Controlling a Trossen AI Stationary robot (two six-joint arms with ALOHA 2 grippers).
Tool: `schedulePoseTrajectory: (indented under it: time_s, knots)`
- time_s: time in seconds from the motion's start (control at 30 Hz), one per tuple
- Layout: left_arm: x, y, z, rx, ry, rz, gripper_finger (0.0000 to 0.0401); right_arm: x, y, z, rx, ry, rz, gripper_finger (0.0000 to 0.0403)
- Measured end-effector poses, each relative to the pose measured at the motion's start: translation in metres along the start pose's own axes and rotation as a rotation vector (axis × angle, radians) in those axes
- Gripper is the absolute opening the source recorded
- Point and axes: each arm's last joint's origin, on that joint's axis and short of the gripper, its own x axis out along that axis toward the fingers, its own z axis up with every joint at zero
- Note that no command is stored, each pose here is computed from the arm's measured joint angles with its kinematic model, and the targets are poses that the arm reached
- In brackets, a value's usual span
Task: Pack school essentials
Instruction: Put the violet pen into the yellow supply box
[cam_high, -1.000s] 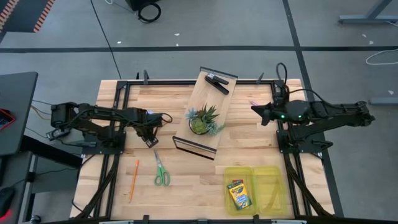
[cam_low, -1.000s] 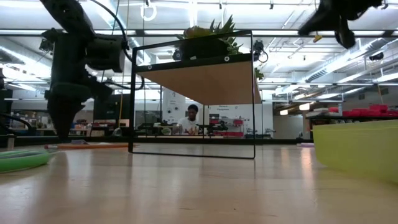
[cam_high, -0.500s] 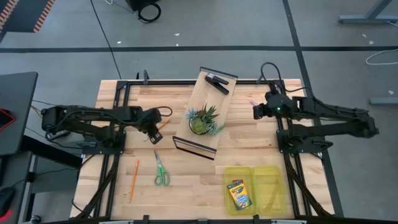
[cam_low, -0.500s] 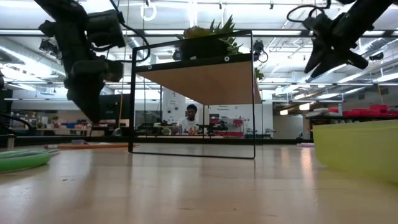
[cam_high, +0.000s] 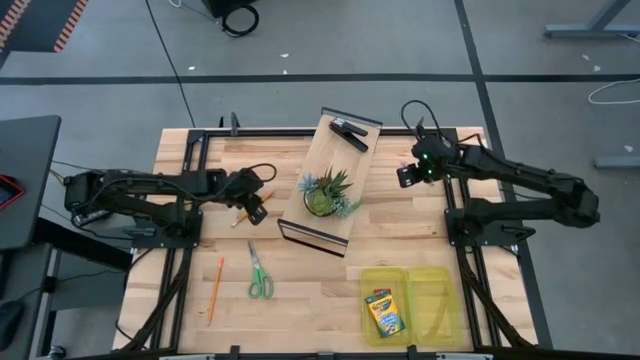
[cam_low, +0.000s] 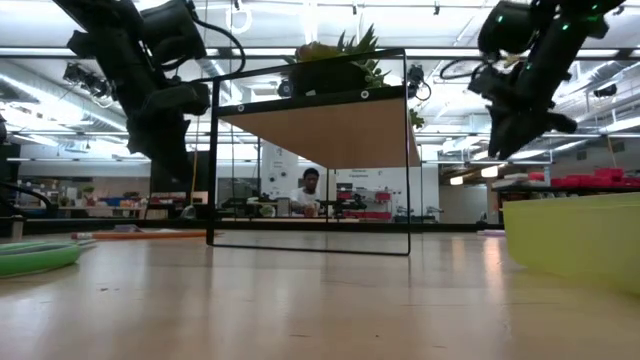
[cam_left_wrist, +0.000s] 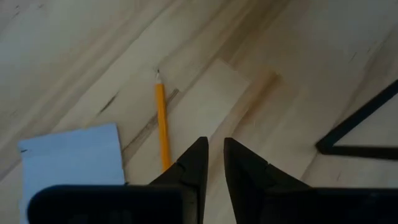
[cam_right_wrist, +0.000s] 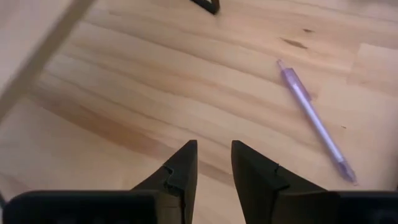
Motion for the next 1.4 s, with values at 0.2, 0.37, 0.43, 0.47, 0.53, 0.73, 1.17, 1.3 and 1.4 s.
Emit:
schedulePoseTrajectory:
  time_s: [0.2,0.37,0.43,0.47,0.53,0.73,1.17,1.3,1.4]
  knots:
    - [0.0,0.0,0.001,-0.061,-0.006,-0.003,0.0061,0.015,-0.013,0.015,-0.075,0.057,-0.007,0.0108]
    - [0.0,-0.001,0.0,-0.114,0.004,-0.018,0.0063,0.024,-0.018,0.022,-0.079,0.086,0.003,0.0108]
    - [-0.001,-0.001,0.001,-0.13,0.013,-0.024,0.0062,0.026,-0.018,0.022,-0.092,0.091,0.0,0.0108]
    - [-0.003,-0.002,0.003,-0.136,0.009,-0.026,0.006,0.027,-0.018,0.022,-0.105,0.097,0.0,0.0109]
    - [-0.007,-0.004,0.01,-0.132,-0.012,-0.037,0.0057,0.03,-0.019,0.024,-0.122,0.108,-0.003,0.0109]
    - [-0.02,-0.01,0.026,-0.054,-0.062,-0.046,0.0051,0.054,-0.024,0.033,-0.109,0.167,-0.002,0.0109]
    - [-0.048,-0.011,0.042,0.01,-0.117,0.027,0.0043,0.087,-0.054,0.044,-0.06,0.282,-0.054,0.011]
    - [-0.061,-0.004,0.044,-0.01,-0.185,0.054,0.0043,0.095,-0.059,0.045,-0.042,0.305,-0.069,0.0112]
    - [-0.071,0.003,0.046,-0.013,-0.237,0.058,0.004,0.1,-0.059,0.052,-0.047,0.317,-0.086,0.0119]
